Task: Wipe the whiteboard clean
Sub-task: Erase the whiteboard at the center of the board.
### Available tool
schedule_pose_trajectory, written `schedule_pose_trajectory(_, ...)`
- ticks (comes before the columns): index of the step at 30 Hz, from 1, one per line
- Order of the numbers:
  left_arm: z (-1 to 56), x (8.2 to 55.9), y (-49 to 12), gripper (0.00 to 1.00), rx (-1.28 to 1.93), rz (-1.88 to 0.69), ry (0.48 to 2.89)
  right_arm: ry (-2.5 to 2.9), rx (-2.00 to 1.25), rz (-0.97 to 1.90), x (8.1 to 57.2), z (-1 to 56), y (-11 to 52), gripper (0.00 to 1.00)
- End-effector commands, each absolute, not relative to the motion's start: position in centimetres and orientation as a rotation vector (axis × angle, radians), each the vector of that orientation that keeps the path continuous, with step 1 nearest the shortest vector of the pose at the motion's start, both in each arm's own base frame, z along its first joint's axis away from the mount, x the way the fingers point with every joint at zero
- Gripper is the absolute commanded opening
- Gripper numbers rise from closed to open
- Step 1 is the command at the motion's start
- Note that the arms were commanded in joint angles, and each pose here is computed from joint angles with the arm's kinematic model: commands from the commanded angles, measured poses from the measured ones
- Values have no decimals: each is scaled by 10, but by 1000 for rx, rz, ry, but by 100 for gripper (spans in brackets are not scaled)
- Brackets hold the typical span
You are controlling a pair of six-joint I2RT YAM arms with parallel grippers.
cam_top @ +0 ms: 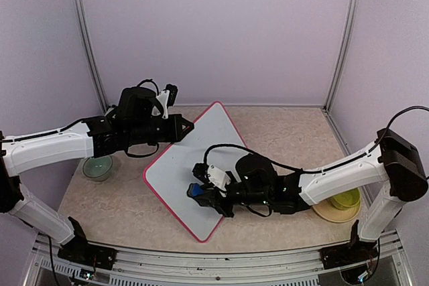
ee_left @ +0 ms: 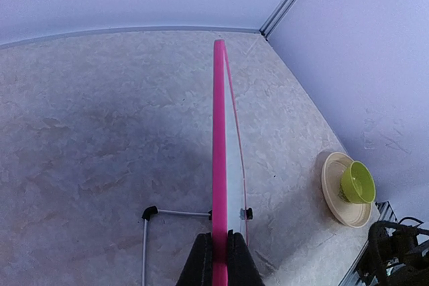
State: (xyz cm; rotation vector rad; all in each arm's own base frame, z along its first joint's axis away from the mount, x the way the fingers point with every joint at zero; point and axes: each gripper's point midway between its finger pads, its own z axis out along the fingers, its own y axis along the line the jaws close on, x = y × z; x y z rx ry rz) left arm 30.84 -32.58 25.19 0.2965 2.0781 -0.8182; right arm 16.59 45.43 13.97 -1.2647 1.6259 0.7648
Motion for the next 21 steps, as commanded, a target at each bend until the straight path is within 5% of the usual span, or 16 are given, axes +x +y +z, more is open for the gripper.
schedule_pose_trajectory(1,221,288,-335,0,344,-833,2212,1697,-1092,576,230,134,426,0)
schedule_pose_trajectory(21,221,292,-334,0,346,-831,2212,1966,-858,457,320,90,348,0)
